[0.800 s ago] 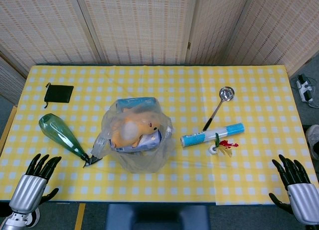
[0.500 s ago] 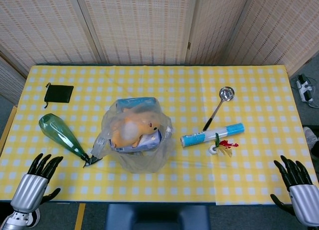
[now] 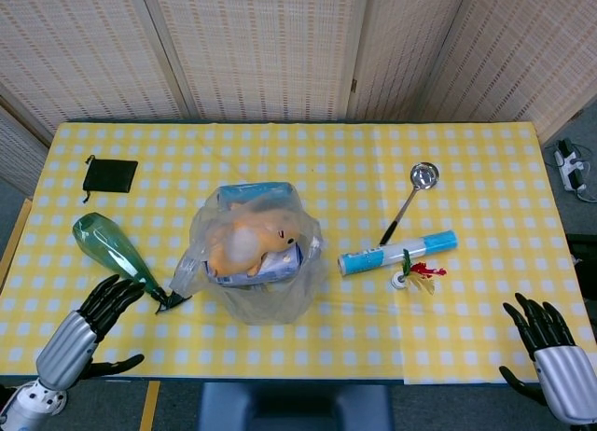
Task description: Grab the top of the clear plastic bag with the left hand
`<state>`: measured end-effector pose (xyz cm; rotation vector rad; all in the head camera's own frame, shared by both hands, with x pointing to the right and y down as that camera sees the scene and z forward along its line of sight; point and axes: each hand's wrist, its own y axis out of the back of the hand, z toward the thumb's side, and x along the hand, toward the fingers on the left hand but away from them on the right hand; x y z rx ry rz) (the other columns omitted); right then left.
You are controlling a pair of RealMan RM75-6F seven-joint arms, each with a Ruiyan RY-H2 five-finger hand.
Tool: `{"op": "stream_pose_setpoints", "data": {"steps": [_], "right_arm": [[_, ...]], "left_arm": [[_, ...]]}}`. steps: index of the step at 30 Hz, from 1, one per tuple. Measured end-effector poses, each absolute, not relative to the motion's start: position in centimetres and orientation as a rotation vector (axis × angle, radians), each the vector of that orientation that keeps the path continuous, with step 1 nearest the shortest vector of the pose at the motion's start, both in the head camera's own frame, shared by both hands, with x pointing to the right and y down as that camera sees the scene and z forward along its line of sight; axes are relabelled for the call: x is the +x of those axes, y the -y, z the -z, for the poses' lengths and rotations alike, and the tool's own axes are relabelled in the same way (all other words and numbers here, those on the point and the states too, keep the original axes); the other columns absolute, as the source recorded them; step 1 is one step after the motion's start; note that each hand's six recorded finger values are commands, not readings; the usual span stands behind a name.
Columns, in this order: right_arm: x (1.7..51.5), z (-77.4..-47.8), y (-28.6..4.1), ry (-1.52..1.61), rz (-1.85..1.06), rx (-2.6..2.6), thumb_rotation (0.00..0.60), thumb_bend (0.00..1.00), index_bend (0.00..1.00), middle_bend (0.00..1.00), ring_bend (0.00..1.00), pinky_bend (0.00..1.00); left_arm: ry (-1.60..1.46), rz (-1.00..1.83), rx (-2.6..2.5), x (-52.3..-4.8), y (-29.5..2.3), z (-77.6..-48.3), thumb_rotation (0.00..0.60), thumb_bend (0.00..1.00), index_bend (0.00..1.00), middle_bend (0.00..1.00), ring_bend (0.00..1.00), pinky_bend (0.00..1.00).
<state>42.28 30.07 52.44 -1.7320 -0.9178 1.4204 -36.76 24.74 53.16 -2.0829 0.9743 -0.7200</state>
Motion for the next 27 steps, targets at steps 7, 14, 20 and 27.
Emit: {"op": "stream_pose_setpoints", "data": {"steps": [7, 14, 20, 27], "right_arm": [[42.4, -52.4, -29.9, 0.921, -1.436, -1.683, 0.600, 0.24, 0.00, 0.00, 0.00, 0.00], [42.6, -52.3, -29.9, 0.934, -1.444, -1.702, 0.600, 0.24, 0.00, 0.00, 0.00, 0.00], [43.0, -52.4, -29.7, 0.947, -1.469, -1.654, 0.600, 0.24, 0.00, 0.00, 0.00, 0.00], [42.9, -52.5, -29.8, 0.944, -1.471, -1.674, 0.600, 0.24, 0.00, 0.00, 0.00, 0.00]], "left_arm": [[-1.001, 0.673, -2.111, -35.5, -21.9, -53.0, 0.569, 0.09, 0.03, 0.12, 0.08, 0.05], [-0.971, 0.660, -2.142, -34.1, -19.6, -54.0, 0.542, 0.07, 0.04, 0.12, 0.08, 0.04], [-0.949, 0.659, -2.172, -33.4, -19.0, -54.5, 0.538, 0.07, 0.05, 0.12, 0.08, 0.05], [-0.889, 0.626, -2.177, -31.7, -18.9, -55.0, 0.541, 0.07, 0.05, 0.12, 0.09, 0.06]]}}
